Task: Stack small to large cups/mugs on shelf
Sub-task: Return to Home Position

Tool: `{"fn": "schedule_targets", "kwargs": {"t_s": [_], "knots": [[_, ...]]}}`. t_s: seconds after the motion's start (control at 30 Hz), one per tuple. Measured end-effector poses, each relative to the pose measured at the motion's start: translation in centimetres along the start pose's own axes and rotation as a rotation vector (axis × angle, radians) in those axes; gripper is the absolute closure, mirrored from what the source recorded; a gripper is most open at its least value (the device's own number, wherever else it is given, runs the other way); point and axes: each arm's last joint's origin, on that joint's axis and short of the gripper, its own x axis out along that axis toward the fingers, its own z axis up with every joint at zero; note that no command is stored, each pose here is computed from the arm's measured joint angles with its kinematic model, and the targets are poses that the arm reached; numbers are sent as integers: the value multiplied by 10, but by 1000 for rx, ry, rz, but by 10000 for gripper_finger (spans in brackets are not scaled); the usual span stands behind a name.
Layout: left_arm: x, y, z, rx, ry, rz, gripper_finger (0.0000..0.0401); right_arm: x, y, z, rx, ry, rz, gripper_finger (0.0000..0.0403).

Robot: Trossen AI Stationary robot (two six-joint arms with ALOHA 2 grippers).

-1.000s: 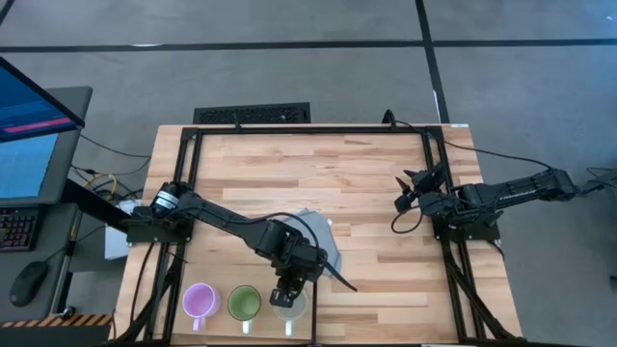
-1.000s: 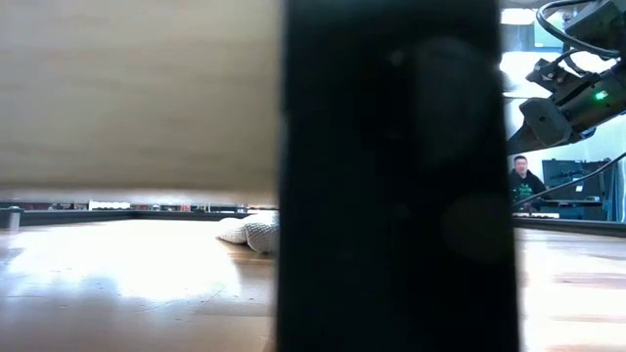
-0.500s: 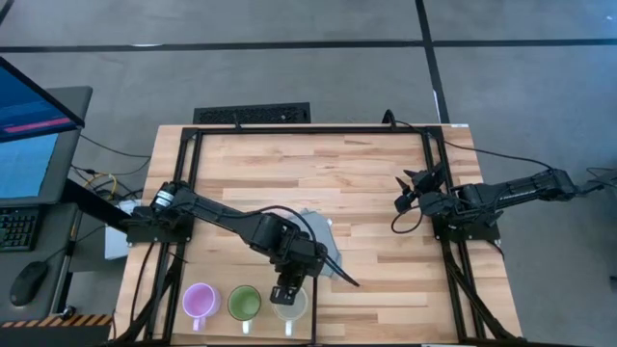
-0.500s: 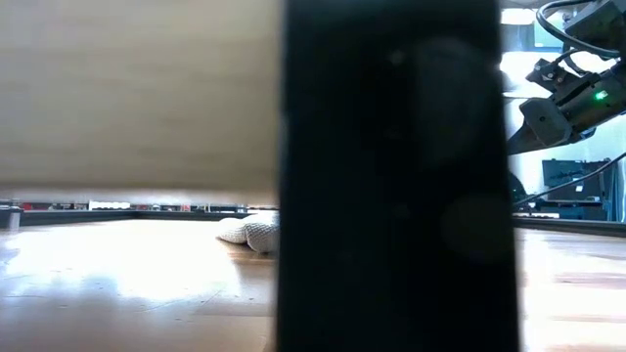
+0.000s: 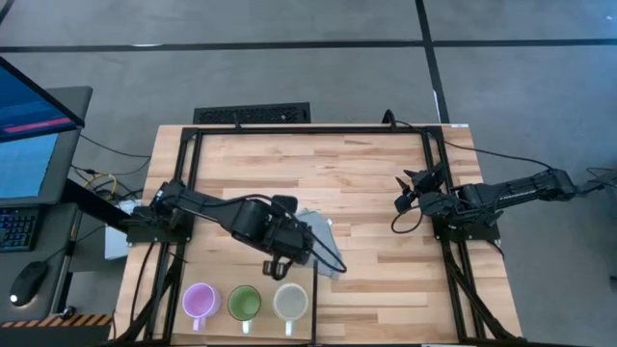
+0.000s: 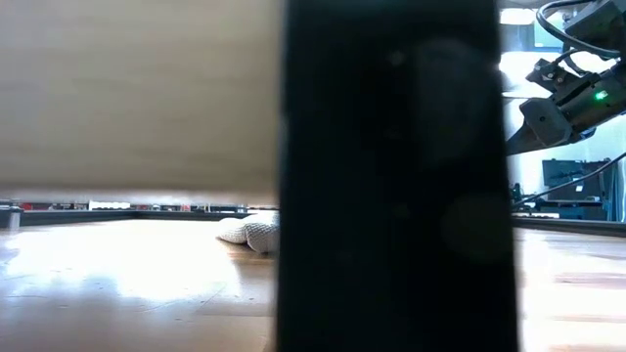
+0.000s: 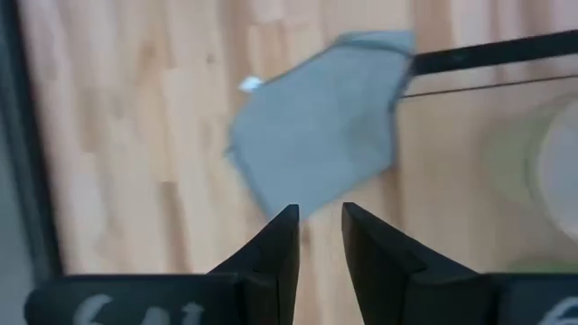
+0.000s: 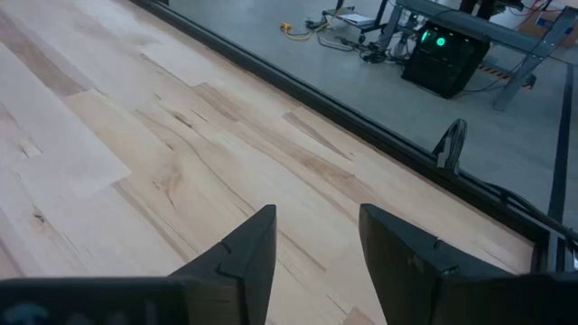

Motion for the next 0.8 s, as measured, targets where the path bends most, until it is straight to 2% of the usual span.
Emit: {"fn": "schedule_targets", "kwargs": {"t_s": [0.13,0.3,0.37,0.47,0.67,0.8], "knots": [[-15,12,-6,26,-41,74,323,0,0,0,0,0,0,223],[-51,36,-21,-48,-144,97,323,0,0,0,1,-1,1,221],[-70,49,-30,-81,-203,142,323,0,0,0,1,0,1,220],[-98,65,-47,-133,-296,282,323,0,0,0,4,-3,1,220],[-144,91,-86,-310,-440,641,323,0,0,2,17,-15,-4,223],[-160,100,-110,-397,-487,762,323,0,-1,6,52,-88,-107,221]]}}
